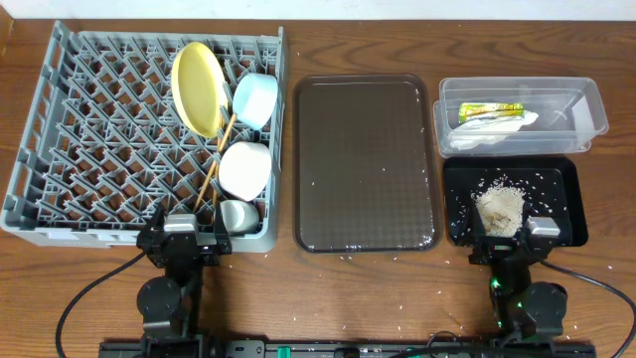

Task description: Sort waste into correct bins and load items into the dishwasher

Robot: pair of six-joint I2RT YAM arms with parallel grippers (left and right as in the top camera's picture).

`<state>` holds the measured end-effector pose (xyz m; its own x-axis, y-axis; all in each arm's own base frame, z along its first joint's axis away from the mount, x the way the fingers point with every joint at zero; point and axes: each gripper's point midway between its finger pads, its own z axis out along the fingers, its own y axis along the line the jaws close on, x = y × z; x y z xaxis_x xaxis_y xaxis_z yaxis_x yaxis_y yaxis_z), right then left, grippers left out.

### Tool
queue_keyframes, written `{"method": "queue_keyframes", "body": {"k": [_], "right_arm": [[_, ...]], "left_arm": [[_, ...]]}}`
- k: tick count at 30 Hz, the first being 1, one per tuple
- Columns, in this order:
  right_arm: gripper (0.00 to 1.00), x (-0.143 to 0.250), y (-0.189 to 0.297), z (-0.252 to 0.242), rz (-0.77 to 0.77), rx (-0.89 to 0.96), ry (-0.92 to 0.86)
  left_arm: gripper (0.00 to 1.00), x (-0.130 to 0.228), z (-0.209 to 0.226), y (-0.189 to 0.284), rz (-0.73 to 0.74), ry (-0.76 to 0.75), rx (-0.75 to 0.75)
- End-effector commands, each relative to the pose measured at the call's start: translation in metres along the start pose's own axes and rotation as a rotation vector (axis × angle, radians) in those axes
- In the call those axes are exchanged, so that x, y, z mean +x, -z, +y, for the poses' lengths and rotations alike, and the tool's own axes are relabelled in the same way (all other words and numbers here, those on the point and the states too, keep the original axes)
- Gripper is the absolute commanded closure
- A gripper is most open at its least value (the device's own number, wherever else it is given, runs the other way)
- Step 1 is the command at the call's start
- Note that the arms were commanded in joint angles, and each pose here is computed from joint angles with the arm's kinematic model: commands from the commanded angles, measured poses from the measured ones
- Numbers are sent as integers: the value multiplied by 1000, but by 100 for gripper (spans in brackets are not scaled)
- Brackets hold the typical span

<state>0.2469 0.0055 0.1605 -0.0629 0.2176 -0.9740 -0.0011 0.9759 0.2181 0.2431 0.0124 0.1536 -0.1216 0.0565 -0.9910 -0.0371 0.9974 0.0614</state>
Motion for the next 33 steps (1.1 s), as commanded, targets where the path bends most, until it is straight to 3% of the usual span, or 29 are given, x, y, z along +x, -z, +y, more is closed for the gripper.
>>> {"method": "queue_keyframes", "body": {"k": [1,33], "right_arm": [[1,4,1,2,14,-7,25],[1,4,1,3,14,-11,57]], "left_arm": [[5,15,-1,-2,34,-1,7],[5,15,-1,-2,33,-1,6]]}}
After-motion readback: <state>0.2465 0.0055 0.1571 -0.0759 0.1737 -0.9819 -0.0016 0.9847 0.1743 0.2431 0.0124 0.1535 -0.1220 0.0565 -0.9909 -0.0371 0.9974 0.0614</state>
